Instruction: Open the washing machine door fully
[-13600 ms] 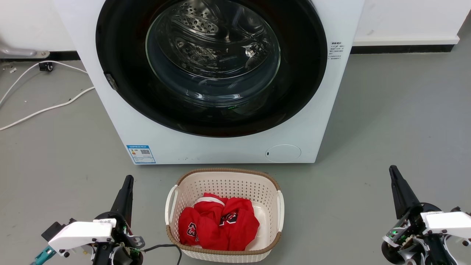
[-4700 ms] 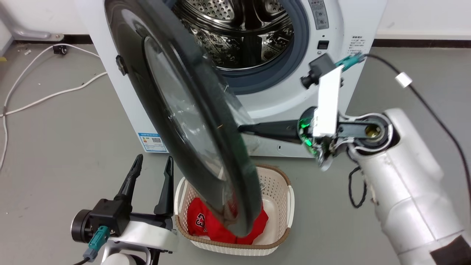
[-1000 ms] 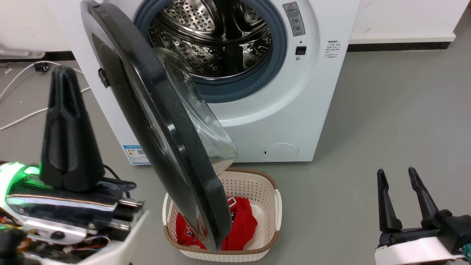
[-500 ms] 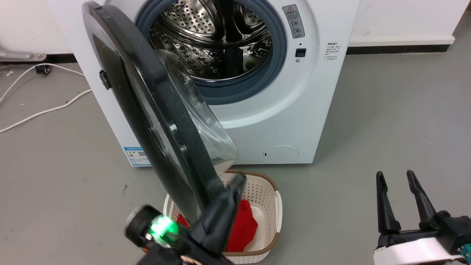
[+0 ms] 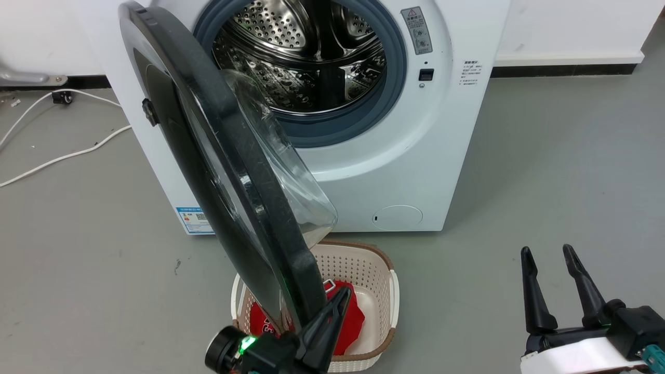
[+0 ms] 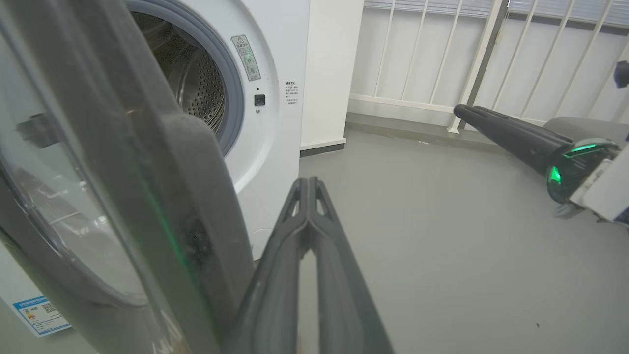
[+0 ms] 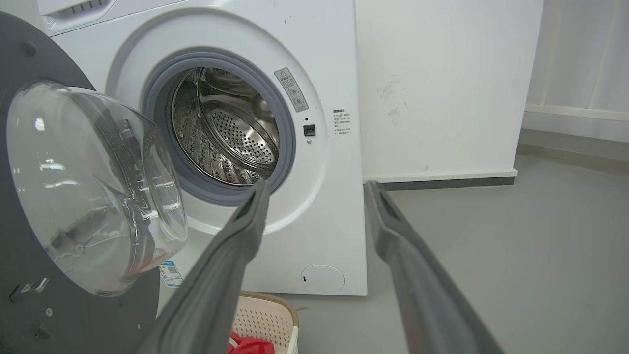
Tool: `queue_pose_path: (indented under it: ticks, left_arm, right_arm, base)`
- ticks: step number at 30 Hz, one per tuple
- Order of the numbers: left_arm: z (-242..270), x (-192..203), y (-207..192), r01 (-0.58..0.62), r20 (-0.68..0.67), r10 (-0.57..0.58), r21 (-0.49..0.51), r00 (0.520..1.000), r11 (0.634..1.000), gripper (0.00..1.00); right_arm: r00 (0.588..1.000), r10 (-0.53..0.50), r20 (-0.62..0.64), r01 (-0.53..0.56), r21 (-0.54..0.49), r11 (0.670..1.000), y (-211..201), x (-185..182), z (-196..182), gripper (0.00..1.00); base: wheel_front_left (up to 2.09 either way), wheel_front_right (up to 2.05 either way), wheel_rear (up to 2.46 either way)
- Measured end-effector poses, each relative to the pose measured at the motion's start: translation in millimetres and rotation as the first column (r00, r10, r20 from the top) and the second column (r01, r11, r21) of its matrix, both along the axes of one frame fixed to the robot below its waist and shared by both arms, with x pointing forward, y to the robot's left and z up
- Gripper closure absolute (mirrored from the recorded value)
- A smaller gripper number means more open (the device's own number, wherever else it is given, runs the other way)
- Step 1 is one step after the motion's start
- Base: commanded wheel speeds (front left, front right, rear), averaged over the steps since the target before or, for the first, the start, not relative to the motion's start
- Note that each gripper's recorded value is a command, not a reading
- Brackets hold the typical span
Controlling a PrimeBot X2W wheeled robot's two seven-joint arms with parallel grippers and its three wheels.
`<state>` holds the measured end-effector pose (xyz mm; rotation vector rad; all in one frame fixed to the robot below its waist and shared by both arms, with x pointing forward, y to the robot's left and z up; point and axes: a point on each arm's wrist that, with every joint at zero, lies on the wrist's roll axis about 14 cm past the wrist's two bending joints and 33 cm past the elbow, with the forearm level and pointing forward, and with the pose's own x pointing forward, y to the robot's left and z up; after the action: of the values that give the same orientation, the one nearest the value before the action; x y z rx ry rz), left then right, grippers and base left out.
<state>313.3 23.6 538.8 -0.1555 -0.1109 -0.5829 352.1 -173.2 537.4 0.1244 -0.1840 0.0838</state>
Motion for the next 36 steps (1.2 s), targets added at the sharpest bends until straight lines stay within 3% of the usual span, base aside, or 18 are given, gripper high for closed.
queue_pose_path:
  ticks: [8,18,36]
  left_arm:
    - [14.5,27.2,-2.9,-0.063,0.033,0.065,-0.057,0.997,0.996,1.00]
    - [0.9,38.4,2.5,-0.136,-0.020,0.136,-0.046,0.991,0.990,1.00]
    - [-13.4,8.0,55.6,-0.308,-0.081,0.304,-0.042,0.949,0.951,1.00]
  right_arm:
    - [1.000,-0.005,-0.015,0.005,0.013,1.000,-1.6,-0.3,-4.6,0.00]
    - [1.000,-0.018,-0.025,0.019,0.036,0.999,-6.1,0.1,-7.7,0.00]
    - [0.998,0.061,-0.017,-0.060,0.053,0.997,18.8,14.1,-5.3,0.00]
  base:
    - [0.00,0.00,0.00]
    - [0.00,0.00,0.00]
    - [0.00,0.00,0.00]
